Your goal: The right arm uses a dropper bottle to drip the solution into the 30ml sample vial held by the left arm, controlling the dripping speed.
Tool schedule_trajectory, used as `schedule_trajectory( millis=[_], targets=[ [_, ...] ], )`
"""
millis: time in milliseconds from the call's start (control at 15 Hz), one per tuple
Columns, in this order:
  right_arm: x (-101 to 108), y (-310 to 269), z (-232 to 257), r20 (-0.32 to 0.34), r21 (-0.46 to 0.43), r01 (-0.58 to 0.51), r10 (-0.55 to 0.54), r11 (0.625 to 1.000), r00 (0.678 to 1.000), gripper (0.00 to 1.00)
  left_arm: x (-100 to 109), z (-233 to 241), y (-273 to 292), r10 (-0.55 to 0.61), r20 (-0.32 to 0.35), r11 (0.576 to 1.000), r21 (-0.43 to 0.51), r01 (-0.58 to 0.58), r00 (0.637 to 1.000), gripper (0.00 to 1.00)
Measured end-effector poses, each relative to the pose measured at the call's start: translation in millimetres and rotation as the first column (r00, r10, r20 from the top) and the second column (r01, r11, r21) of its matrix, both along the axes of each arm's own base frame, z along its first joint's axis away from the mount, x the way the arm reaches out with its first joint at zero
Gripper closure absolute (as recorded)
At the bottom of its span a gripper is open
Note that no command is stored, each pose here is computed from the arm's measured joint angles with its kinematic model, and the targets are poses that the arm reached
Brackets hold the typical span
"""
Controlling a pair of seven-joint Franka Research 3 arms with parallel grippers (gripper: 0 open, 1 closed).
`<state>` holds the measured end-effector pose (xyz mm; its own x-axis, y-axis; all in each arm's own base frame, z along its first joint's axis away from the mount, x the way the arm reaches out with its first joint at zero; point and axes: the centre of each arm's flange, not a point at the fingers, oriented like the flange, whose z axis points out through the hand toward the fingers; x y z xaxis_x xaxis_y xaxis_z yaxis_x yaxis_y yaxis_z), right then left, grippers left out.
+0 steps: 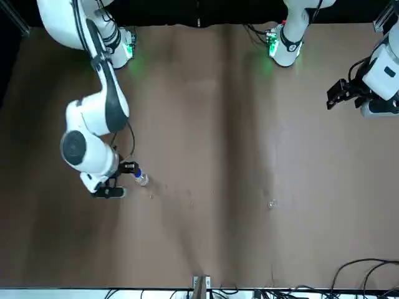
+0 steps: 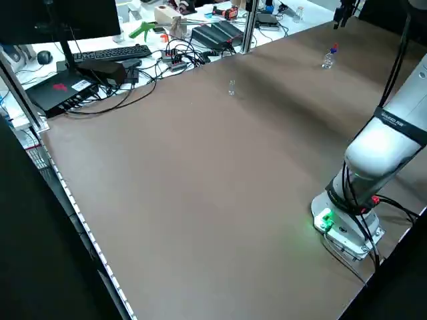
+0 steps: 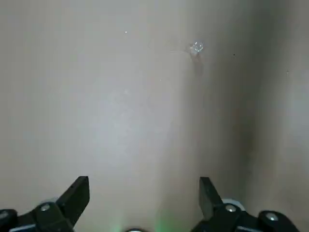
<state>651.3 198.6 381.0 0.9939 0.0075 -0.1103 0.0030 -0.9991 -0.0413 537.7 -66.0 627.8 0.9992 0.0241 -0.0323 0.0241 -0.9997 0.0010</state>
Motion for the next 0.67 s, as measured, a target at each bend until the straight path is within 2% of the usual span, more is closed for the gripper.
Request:
schedule_trajectory(
  millis=[133,333,467,667],
  targets=[
    [0.6,-18.3,39.4,0.043,0.018,0.019,-0.02,1.0,0.999,0.24,0.0,-0.5,0.1,0.0,-0.001,1.0,0.0,0.0,1.0,0.0],
    [-10.5,-63.5,103.0,0.064,0.04,0.006,-0.009,0.999,0.998,0.24,1.0,0.1,2.1,0.004,0.003,1.0,0.0,-0.004,1.0,0.0],
    [-26.1,-93.9,139.4,0.045,0.051,-0.003,0.0,0.999,0.999,0.24,1.5,0.0,4.0,0.008,0.003,1.0,-0.001,-0.008,1.0,0.0],
    [-61.0,-134.7,199.1,0.022,0.072,0.008,-0.009,0.997,1.0,0.24,2.0,-0.4,4.7,0.013,0.003,1.0,0.0,-0.013,1.0,0.0]
  ],
)
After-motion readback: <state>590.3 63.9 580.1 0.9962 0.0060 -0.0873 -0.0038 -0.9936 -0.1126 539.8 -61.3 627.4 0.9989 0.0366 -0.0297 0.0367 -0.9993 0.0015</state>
